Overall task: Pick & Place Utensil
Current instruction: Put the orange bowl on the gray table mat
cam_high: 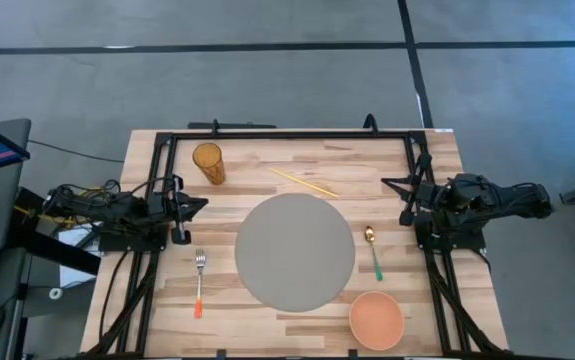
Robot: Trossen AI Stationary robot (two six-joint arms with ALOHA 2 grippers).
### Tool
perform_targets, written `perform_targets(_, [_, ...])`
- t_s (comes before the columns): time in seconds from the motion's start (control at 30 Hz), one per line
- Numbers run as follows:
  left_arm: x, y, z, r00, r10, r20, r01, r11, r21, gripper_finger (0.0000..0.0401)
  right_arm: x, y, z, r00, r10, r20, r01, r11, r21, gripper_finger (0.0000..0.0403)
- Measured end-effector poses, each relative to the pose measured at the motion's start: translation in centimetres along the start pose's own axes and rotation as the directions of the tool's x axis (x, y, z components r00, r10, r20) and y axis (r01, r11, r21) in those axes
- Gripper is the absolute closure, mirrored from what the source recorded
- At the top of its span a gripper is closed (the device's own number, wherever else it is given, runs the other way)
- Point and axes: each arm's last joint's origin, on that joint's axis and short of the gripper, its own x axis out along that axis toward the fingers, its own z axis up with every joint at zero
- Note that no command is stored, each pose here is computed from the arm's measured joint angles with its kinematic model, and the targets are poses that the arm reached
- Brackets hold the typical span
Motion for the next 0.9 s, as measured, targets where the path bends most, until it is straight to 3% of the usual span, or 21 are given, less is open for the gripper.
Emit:
perform_targets(0.6, [-0.01, 0.13, 0.45, 0.999, 0.011, 0.043, -0.010, 1.000, -0.021, 0.0384, 0.00, 0.00, 0.00, 1.000, 0.000, 0.000, 0.000, 1.000, 0.000, 0.0403])
perform_targets(0.9, [-0.03, -0.10, 0.63, 0.994, -0.076, 0.082, 0.091, 0.976, -0.196, 0.0384, 0.00, -0.01, 0.01, 1.000, 0.000, 0.000, 0.000, 1.000, 0.000, 0.0403])
